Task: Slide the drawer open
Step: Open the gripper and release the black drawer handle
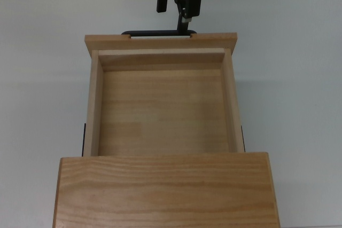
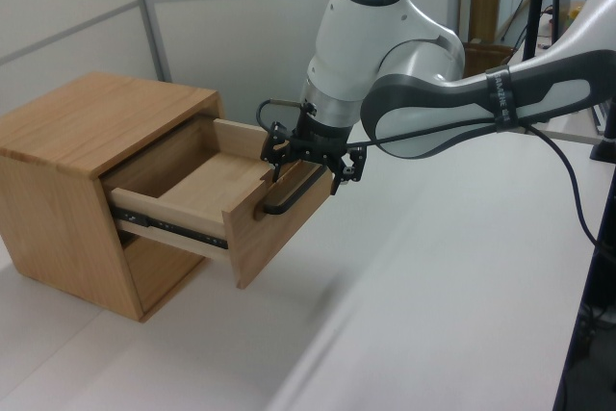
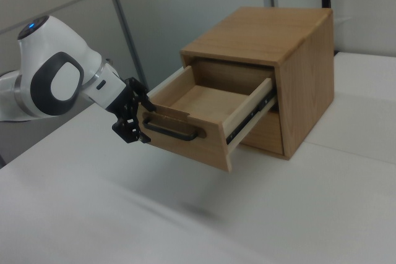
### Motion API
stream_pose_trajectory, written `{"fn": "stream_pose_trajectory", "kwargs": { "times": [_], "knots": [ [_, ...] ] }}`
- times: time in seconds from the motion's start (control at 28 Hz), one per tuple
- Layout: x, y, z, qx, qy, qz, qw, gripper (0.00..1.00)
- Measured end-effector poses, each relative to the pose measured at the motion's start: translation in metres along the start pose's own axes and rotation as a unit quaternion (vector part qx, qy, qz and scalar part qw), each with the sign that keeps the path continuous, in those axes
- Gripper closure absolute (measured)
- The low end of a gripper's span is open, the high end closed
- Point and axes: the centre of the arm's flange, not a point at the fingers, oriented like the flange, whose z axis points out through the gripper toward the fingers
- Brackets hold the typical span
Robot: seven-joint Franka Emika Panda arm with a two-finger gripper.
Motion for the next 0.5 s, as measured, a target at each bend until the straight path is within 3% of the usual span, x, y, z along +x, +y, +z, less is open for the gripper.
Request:
{"fn": "stream_pose_trajectory", "kwargs": {
  "times": [0.11, 0.25, 0.39, 0.5],
  "knots": [
    [-0.001, 0.002, 0.0, -0.008, -0.017, -0.051, 0.9985, 0.0],
    [-0.003, 0.008, -0.001, -0.03, -0.056, -0.149, 0.9868, 0.0],
    [-0.004, 0.013, -0.002, -0.048, -0.083, -0.255, 0.9622, 0.0],
    [-0.004, 0.015, -0.003, -0.05, -0.096, -0.319, 0.9416, 0.0]
  ]
}}
